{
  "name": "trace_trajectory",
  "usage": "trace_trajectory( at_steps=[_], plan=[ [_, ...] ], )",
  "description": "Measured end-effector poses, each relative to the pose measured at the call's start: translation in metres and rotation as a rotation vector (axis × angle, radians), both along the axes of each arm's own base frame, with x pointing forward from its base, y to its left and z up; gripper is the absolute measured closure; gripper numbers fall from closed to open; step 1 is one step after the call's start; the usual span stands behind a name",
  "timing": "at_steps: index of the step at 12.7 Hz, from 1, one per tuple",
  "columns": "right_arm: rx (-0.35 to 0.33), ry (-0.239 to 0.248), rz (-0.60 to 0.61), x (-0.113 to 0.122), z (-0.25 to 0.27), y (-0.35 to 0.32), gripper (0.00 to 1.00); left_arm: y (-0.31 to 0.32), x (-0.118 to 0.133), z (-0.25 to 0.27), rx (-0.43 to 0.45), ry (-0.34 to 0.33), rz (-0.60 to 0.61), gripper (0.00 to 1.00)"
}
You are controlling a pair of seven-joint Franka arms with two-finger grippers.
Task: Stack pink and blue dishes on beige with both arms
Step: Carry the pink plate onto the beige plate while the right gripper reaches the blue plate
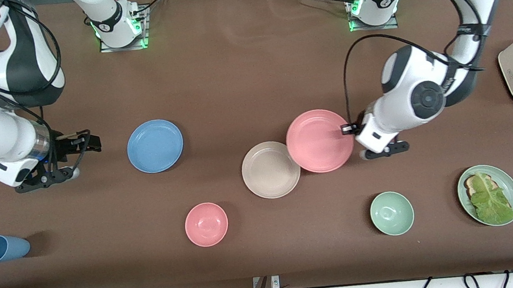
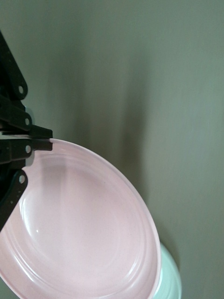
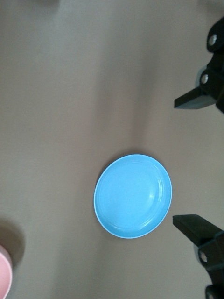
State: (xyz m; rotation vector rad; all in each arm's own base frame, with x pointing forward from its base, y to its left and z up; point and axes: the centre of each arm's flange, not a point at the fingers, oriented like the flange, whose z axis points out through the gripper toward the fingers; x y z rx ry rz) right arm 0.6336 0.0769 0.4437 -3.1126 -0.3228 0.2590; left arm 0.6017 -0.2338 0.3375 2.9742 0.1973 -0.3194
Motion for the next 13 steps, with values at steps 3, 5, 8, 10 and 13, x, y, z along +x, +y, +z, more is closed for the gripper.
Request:
trace_trajectory(
  at_steps=[3,5,8,10,13],
  plan=[
    [0.0,-0.007,-0.001,-0.004,-0.051,0.001,0.0,-0.056,-0.003,-0.025,-0.03,0.017,-0.044,0.96],
    [0.0,-0.023,-0.008,-0.016,-0.094,-0.002,0.0,-0.078,-0.001,-0.052,-0.029,0.027,-0.064,0.96],
    [-0.002,-0.031,-0.028,-0.039,-0.141,-0.01,0.0,-0.089,0.006,-0.078,-0.022,0.028,-0.053,0.96],
    [-0.001,-0.056,-0.042,-0.058,-0.165,-0.013,0.0,-0.092,0.012,-0.08,-0.03,0.01,-0.038,0.96],
    [0.003,-0.101,-0.05,-0.094,-0.199,-0.017,0.0,-0.097,0.016,-0.082,-0.035,-0.023,-0.005,0.96]
  ],
)
